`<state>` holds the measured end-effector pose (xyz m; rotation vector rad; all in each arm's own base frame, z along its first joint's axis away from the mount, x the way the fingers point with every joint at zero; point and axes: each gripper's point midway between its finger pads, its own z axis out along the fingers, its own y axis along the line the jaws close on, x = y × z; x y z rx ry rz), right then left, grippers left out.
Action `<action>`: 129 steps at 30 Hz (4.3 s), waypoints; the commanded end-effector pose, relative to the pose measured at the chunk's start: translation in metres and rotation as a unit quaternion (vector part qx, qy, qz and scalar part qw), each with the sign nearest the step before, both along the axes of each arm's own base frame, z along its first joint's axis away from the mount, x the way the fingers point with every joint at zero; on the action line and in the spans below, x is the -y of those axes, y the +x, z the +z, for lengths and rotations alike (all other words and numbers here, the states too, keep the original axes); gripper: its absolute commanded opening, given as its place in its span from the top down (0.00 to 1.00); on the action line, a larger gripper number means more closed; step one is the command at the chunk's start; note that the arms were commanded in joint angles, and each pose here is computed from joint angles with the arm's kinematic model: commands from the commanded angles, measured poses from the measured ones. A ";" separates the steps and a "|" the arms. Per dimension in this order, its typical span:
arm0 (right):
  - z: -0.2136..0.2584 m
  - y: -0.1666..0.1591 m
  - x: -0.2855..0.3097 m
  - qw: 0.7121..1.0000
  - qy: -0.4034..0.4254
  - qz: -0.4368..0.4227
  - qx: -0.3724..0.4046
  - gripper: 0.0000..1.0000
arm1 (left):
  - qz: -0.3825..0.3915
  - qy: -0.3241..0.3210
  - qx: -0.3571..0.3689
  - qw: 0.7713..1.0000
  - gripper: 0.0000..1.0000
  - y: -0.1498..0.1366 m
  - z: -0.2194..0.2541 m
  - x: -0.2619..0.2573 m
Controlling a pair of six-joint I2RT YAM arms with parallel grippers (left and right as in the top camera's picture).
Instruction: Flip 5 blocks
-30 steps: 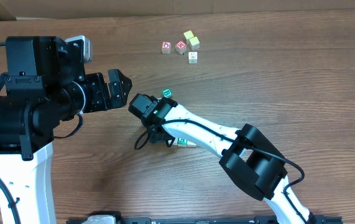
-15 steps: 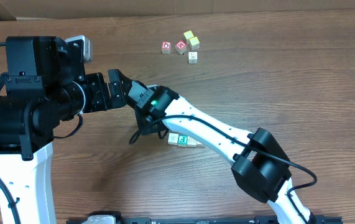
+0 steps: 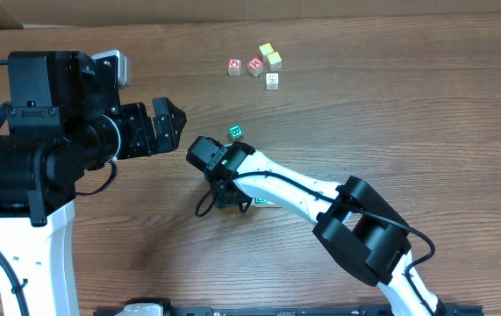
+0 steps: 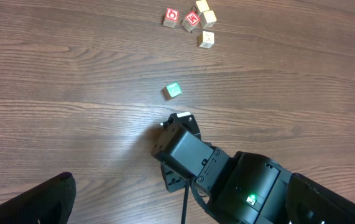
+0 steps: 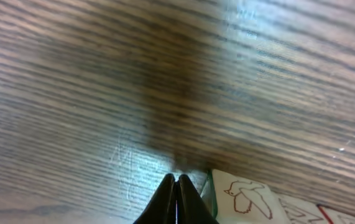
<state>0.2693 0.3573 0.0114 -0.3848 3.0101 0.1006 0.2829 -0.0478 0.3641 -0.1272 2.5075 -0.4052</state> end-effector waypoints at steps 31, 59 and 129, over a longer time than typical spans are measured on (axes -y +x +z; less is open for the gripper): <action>0.098 0.038 0.162 0.961 -0.103 -0.212 -0.148 0.96 | -0.004 0.002 0.014 1.000 0.00 -0.001 0.007 -0.001; 0.036 0.004 0.148 0.958 -0.110 -0.192 -0.183 0.96 | -0.004 0.002 0.014 1.000 0.00 -0.001 0.007 -0.001; 0.098 0.122 0.233 0.973 0.018 -0.230 0.015 0.45 | -0.004 0.002 0.014 1.000 0.00 -0.001 0.007 -0.001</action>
